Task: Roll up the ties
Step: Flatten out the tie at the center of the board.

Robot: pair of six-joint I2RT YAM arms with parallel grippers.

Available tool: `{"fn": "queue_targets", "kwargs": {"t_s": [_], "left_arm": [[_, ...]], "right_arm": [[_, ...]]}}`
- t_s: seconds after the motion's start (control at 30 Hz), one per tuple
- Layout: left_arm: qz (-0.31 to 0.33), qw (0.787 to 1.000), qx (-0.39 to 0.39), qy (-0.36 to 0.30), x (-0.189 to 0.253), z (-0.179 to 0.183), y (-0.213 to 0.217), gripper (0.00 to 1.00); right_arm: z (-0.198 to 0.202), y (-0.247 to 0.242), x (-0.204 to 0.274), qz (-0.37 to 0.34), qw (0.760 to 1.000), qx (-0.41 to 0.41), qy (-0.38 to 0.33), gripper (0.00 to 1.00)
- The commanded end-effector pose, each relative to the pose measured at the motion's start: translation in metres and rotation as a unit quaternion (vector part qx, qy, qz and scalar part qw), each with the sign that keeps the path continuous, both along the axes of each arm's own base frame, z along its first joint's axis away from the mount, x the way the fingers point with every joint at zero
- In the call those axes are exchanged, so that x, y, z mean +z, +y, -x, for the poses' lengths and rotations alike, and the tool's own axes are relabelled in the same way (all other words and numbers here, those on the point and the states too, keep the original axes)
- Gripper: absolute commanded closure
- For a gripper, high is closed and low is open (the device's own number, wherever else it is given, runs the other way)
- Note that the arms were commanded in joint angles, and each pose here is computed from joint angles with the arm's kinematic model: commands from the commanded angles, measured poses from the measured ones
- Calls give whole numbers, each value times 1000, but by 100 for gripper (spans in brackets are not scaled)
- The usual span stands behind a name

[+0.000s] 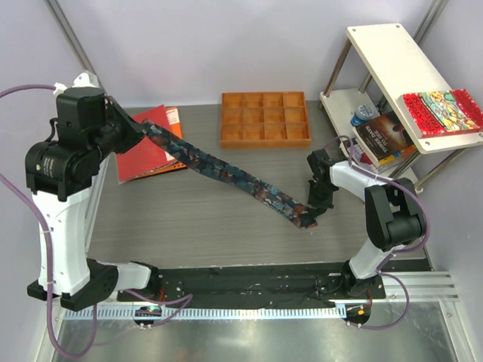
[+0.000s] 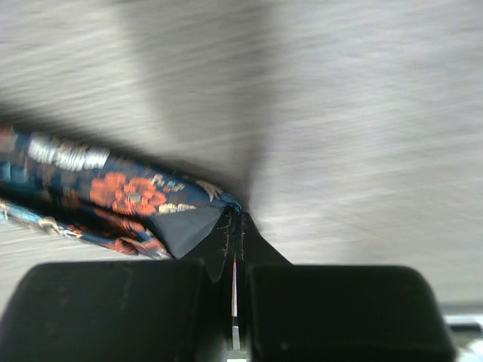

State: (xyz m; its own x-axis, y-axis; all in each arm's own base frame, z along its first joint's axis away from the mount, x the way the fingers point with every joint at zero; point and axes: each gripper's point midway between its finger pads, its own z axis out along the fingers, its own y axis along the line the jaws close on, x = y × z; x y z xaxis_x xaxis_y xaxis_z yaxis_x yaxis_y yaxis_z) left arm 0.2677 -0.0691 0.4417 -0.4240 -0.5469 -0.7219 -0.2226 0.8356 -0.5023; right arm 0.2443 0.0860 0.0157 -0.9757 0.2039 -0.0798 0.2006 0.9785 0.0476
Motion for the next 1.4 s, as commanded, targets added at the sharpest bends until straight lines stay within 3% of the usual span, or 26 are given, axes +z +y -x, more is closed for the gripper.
{"fn": "queue_targets", "kwargs": {"t_s": [0.0,0.17,0.27,0.4,0.5,0.57,0.6,0.7,0.93,0.97,1.0,1.1,1.13,1.2,1.3,1.37], "left_arm": [[-22,999,41,3,7,34,26,98],[-54,996,71,21,3,54,46,97],[-81,992,74,63,-24,55,51,97],[-90,984,69,134,-93,32,48,99],[-83,974,73,200,-148,26,59,100],[-42,973,68,216,-173,13,63,100],[-29,964,73,256,-203,15,71,100],[16,953,81,293,-247,9,85,100],[34,932,120,339,-301,9,119,99],[39,932,131,335,-304,8,125,93],[43,930,136,338,-308,8,127,73],[35,933,147,328,-304,7,134,33],[20,934,158,319,-299,7,140,29],[-20,942,186,277,-277,8,151,21],[-72,948,206,232,-253,9,155,24],[-78,958,182,205,-249,-2,142,29]], "right_arm": [[2,-37,24,95,995,25,-7,99],[4,-49,47,123,991,43,-15,99],[-7,-54,64,131,989,44,-46,99],[-14,-56,59,145,988,55,-23,99],[-18,-55,36,154,986,63,5,99],[-25,-58,19,170,982,72,26,99],[-31,-59,14,176,981,73,24,99],[-46,-59,-6,188,978,81,42,99],[-84,-62,-26,223,970,92,40,99],[-95,-58,-24,216,972,90,30,99],[-97,-57,-27,214,972,92,36,99],[-113,-43,-19,186,978,90,32,89],[-115,-41,-18,185,978,88,35,78],[-127,-47,1,209,975,73,19,65],[-138,-48,32,219,975,40,-9,23],[-143,-44,57,218,975,9,-37,12]]}}
